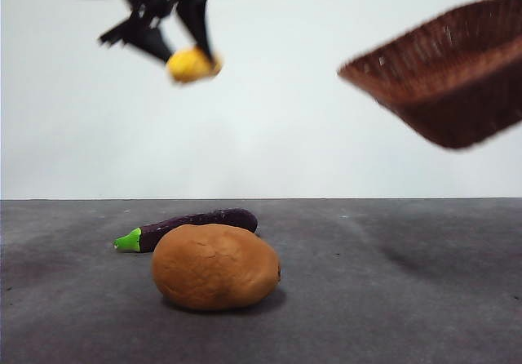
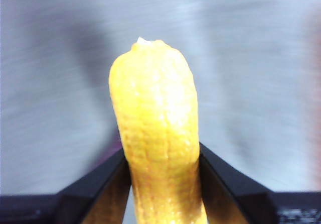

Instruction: Help me put the vegetables on the table into the basket

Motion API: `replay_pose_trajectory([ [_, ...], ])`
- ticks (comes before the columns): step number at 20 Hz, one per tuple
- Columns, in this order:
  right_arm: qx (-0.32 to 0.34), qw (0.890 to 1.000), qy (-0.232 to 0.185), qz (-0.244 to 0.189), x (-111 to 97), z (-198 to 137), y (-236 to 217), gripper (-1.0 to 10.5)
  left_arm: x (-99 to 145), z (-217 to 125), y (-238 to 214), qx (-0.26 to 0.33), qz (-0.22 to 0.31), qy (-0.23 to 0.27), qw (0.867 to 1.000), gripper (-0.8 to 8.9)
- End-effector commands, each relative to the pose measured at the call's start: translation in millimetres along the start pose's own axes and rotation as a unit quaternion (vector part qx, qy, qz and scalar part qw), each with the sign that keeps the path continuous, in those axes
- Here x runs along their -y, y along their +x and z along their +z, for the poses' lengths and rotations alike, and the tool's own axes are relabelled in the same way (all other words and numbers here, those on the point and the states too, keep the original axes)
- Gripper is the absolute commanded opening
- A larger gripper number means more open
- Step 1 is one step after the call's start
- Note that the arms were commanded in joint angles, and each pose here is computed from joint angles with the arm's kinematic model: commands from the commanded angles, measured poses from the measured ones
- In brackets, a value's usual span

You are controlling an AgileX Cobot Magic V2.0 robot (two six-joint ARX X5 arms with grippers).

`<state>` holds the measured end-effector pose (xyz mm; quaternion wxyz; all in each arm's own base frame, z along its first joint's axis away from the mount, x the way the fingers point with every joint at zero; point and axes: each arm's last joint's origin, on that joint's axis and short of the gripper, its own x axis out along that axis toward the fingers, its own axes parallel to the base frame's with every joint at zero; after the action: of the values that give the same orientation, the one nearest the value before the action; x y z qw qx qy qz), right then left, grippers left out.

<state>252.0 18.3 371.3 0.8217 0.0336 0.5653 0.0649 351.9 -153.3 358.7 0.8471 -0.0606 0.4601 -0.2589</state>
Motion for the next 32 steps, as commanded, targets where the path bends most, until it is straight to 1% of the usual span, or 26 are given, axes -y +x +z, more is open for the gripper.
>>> replay_pose_trajectory([
  [1,-0.015,1.0,0.003,0.011,-9.4,5.1,18.2,-0.2,26.9,-6.1,-6.3,-0.003,-0.052,0.033,0.998,-0.09],
  [2,-0.02,1.0,-0.002,0.022,-14.1,7.0,25.3,-0.2,39.5,-9.4,-7.3,-0.006,-0.07,0.046,0.996,-0.09],
  [4,-0.035,0.998,-0.004,0.051,-23.6,10.0,39.4,-0.2,61.3,-16.9,-1.4,-0.021,-0.087,0.065,0.994,-0.09],
  [6,-0.047,0.996,-0.017,0.079,-36.3,11.1,50.8,-0.2,77.6,-22.4,10.3,-0.032,-0.09,0.07,0.993,-0.09],
  [7,-0.053,0.995,-0.023,0.083,-41.7,11.1,54.0,-0.2,83.5,-24.1,17.0,-0.033,-0.084,0.067,0.994,-0.09],
  [9,-0.055,0.994,-0.035,0.091,-51.5,10.6,56.5,-0.2,86.3,-25.8,27.6,-0.041,-0.074,0.049,0.995,-0.07],
  [11,-0.058,0.99,-0.046,0.12,-59.9,9.3,56.6,-0.2,87.3,-26.7,37.7,-0.046,-0.063,0.033,0.996,0.02],
  [12,-0.059,0.988,-0.049,0.131,-62.7,9.0,56.6,-0.2,86.0,-26.9,42.1,-0.047,-0.049,0.017,0.998,0.26],
  [13,-0.059,0.988,-0.053,0.135,-65.0,8.6,56.7,-0.2,85.0,-27.4,45.8,-0.051,-0.042,0.002,0.998,1.28],
  [14,-0.06,0.987,-0.056,0.136,-67.3,7.9,56.7,-0.2,84.2,-28.2,50.9,-0.057,-0.038,-0.003,0.998,2.71],
  [15,-0.061,0.987,-0.059,0.137,-69.0,7.5,56.9,-0.2,83.7,-28.8,52.1,-0.06,-0.036,-0.004,0.998,3.87],
  [16,-0.061,0.987,-0.059,0.137,-69.2,7.4,56.9,-0.2,83.4,-29.1,53.1,-0.062,-0.034,-0.004,0.997,4.66],
  [17,-0.061,0.987,-0.06,0.136,-69.2,7.3,56.9,-0.2,83.4,-28.9,53.1,-0.061,-0.034,-0.004,0.998,5.05],
  [19,-0.061,0.987,-0.06,0.135,-69.2,7.6,57.3,-0.2,84.2,-28.4,50.8,-0.058,-0.036,-0.002,0.998,5.03],
  [20,-0.061,0.987,-0.061,0.132,-68.9,7.7,57.6,-0.2,84.7,-28.7,46.4,-0.056,-0.037,0.012,0.998,5.03],
  [22,-0.057,0.99,-0.062,0.111,-67.7,8.1,58.2,-0.2,86.4,-31.5,23.2,-0.053,-0.036,0.07,0.995,5.03],
  [24,-0.053,0.993,-0.062,0.086,-65.9,8.4,58.6,-0.2,87.1,-41.1,-8.4,-0.07,-0.023,0.122,0.99,5.03],
  [26,-0.051,0.994,-0.063,0.078,-65.5,8.8,59.1,-0.2,89.9,-52.8,-31.4,-0.093,-0.007,0.163,0.982,5.03],
  [29,-0.054,0.994,-0.064,0.075,-65.4,9.3,61.1,-0.2,98.5,-67.8,-43.8,-0.126,0.022,0.225,0.966,5.02],
  [30,-0.054,0.994,-0.065,0.071,-65.2,9.4,61.4,-0.2,100.9,-71.4,-43.0,-0.137,0.021,0.243,0.96,5.02],
  [32,-0.053,0.995,-0.065,0.055,-64.1,9.2,61.5,-0.2,108.0,-75.9,-41.0,-0.142,0.013,0.263,0.954,5.02],
])
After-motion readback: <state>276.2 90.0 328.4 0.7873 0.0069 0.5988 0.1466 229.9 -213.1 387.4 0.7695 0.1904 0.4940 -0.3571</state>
